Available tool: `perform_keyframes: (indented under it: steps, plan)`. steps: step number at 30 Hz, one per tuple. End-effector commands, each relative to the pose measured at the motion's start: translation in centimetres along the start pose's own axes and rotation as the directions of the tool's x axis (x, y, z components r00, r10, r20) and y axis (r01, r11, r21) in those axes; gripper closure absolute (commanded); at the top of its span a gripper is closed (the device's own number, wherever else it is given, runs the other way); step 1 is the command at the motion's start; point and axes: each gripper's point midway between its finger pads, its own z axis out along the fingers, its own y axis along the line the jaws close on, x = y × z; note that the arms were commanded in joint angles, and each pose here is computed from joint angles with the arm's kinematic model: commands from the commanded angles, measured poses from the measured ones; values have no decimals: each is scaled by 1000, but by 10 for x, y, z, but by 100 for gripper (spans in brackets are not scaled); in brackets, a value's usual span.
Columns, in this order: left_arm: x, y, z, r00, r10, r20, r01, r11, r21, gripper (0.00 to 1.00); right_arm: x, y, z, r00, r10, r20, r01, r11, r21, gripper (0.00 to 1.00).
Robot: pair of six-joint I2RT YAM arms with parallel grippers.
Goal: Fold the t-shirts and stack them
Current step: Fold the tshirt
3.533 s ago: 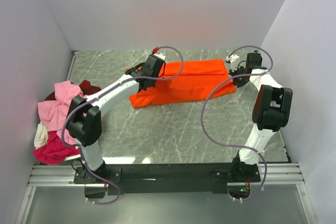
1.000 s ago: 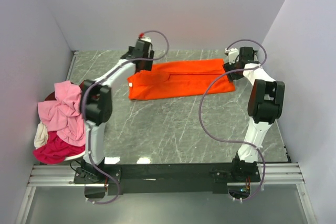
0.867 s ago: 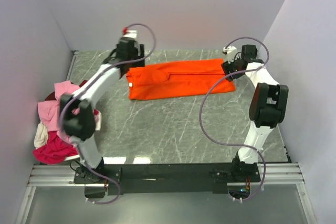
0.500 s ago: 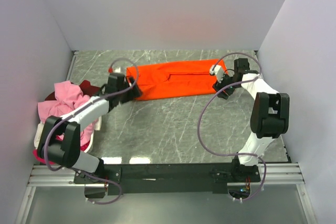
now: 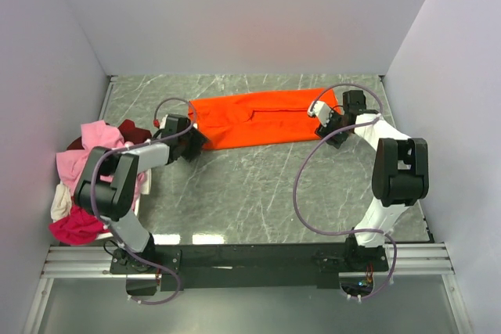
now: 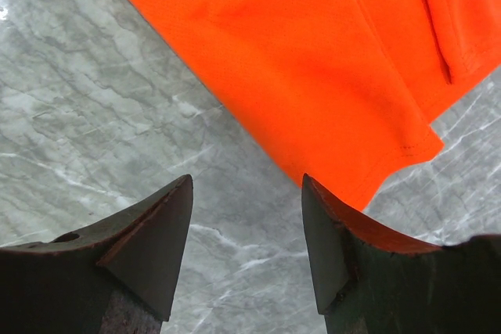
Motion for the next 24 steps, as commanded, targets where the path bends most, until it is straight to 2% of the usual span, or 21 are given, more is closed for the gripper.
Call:
perform_keyframes:
  steps: [1,2,5,9,16,24]
  plan:
    - [-22,-4,16,994,-84,66,86,996,-25,37,-10,-13,-9,1000,-20,20,18,998,63,36]
    - [-23,2,18,993,-95,68,99,994,-48,47,-9,-12,-8,1000,-20,17,19,998,61,36]
    - [-35,16,20,988,-127,92,135,988,-78,65,-7,-12,-8,1000,-28,5,28,998,57,36]
    - [-44,20,16,989,-84,119,95,991,-95,66,-4,-14,-7,998,-60,-11,61,997,57,37]
    - [-59,7,15,994,6,109,3,996,-85,71,1,-7,5,967,-245,-75,245,970,-9,37]
    - [-66,-1,17,995,32,95,-26,998,-62,71,4,-5,26,937,-294,-186,299,954,-2,40]
